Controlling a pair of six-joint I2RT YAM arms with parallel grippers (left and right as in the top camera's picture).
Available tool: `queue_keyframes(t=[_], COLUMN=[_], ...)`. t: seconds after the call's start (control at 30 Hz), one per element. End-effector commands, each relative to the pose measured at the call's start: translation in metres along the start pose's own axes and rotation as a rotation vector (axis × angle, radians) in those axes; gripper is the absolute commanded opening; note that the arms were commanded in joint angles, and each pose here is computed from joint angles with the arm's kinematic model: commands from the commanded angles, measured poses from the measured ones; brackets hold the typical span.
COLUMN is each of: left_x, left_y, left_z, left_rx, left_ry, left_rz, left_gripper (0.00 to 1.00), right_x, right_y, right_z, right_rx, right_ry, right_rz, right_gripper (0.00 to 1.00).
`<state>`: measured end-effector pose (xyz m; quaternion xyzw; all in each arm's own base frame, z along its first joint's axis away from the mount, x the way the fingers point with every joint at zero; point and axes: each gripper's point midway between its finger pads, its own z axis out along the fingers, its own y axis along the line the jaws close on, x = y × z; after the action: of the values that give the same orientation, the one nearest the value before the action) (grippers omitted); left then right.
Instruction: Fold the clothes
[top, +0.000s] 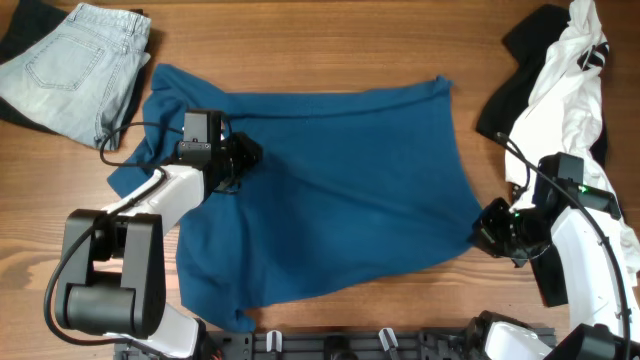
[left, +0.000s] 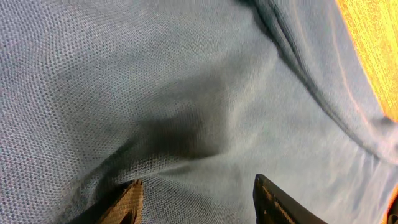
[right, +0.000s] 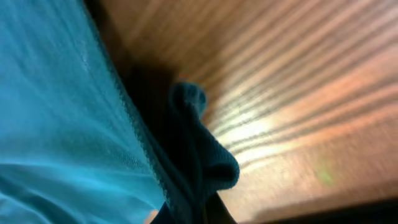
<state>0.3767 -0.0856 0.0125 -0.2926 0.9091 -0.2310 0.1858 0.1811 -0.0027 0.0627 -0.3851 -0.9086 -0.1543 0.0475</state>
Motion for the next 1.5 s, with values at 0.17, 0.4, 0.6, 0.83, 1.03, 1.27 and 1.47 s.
queue_keyframes(t=[0.17, 0.4, 0.6, 0.83, 1.03, 1.27, 1.47], left_x=[0.005, 0.003, 0.003, 0.003, 0.003, 0.003, 0.003], left_y=[0.009, 0.007, 0.007, 0.007, 0.007, 0.007, 0.007], left_z=[0.005, 0.005, 0.005, 0.005, 0.005, 0.005, 0.005], left_rx=[-0.012, -0.004, -0.004, -0.004, -0.004, -0.003, -0.002], left_ry=[0.021, 0.013, 0.013, 0.013, 0.013, 0.012, 0.012], left_rz=[0.009, 0.012, 0.012, 0.012, 0.012, 0.013, 0.014], left_gripper=[0.56, 0.56, 0.56, 0.56, 0.56, 0.56, 0.56], right_x=[0.032, 0.058, 0.035, 0.017, 0.014, -0.016, -0.028], right_y=[-0.016, -0.013, 0.003, 0.015, 0.019, 0.029, 0.028], right_z=[-0.003, -0.007, -0.002, 0.013, 0.026, 0.043, 0.068], right_rx=[0.067, 0.04, -0.037, -0.076, -0.082, -0.126, -0.115], right_ry=[0.12, 0.232, 0.158, 0.176, 0.239, 0.176, 0.196], right_rz=[0.092, 0.114, 0.152, 0.214, 0.253, 0.253, 0.192], right_gripper=[0.04, 0.04, 0.04, 0.04, 0.04, 0.44, 0.64])
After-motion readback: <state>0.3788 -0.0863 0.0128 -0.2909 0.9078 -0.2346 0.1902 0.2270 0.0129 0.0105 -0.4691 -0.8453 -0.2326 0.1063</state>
